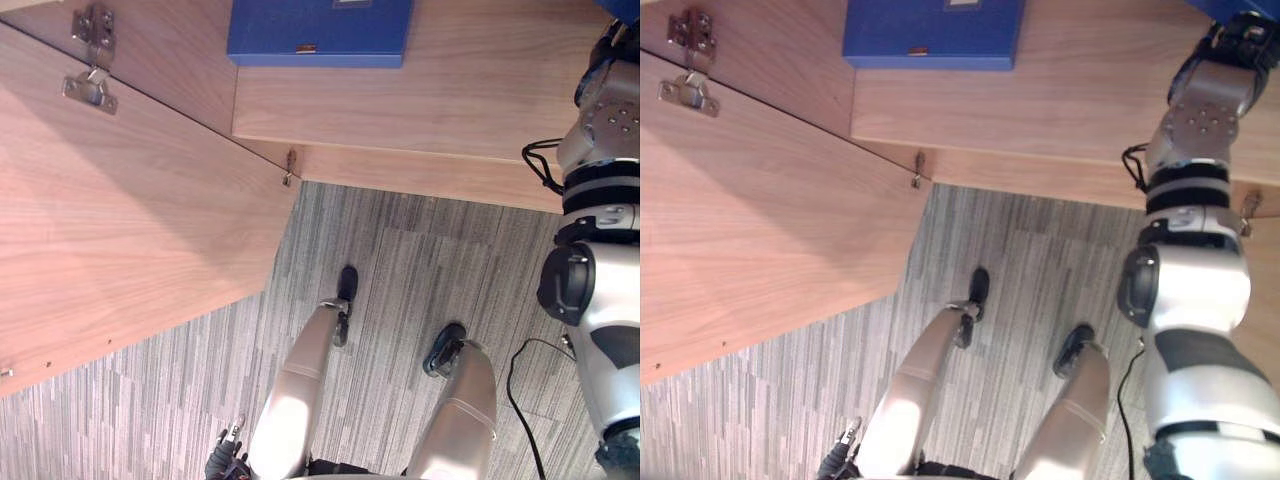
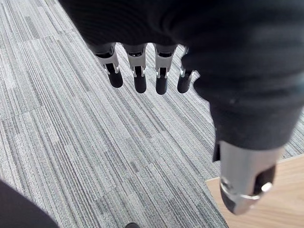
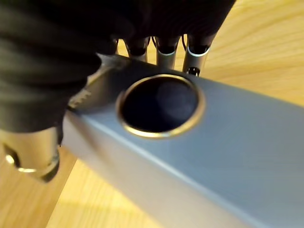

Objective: Walk over to the cabinet, pick up the folder, carry it to the office cabinet, place the folder inside the office cabinet, then close the office cabinet door

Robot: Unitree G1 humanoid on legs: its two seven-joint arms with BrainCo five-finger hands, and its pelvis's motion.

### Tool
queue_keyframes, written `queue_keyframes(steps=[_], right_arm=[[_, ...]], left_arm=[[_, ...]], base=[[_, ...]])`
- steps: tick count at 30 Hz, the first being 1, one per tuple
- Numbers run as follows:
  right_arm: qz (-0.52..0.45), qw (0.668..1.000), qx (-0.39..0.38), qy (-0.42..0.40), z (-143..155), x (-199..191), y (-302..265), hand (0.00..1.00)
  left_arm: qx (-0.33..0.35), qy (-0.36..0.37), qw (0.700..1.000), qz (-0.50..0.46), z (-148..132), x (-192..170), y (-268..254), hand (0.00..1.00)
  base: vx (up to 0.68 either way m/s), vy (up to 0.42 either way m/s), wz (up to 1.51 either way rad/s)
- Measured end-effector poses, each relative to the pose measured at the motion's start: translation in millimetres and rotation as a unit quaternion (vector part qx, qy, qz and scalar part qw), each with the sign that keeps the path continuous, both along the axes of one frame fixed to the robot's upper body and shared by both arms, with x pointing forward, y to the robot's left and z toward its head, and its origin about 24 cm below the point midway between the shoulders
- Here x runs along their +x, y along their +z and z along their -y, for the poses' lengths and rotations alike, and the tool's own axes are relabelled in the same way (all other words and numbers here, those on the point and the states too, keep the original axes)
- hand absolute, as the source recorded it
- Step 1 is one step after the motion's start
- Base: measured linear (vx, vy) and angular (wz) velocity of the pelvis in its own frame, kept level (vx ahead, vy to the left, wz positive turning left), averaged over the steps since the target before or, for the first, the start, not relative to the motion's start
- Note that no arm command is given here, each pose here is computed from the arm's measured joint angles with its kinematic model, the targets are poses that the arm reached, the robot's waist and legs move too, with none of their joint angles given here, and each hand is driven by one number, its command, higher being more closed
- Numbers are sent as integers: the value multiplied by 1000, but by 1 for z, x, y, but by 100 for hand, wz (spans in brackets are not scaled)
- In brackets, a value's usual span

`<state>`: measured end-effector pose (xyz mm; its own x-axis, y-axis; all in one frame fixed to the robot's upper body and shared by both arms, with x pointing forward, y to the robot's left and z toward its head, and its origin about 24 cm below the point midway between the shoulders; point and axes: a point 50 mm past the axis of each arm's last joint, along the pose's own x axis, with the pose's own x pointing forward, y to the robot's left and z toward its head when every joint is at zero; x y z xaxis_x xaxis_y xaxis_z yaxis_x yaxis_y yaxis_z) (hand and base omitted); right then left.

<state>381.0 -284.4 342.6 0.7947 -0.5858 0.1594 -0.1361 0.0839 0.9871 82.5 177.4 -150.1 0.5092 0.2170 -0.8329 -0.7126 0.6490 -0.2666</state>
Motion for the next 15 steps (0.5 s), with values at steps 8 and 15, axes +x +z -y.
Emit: queue_keyframes(steps=[8, 15], right_arm=[[-14, 1000, -22, 11, -7, 5, -6, 0], [-47, 999, -23, 12, -7, 10, -26, 0]], left_arm=[[-1, 9, 1000, -6, -2, 0, -2, 0], [5, 18, 1000, -13, -7, 0, -3, 0]], base=[[0, -28, -7], [-1, -4, -1]])
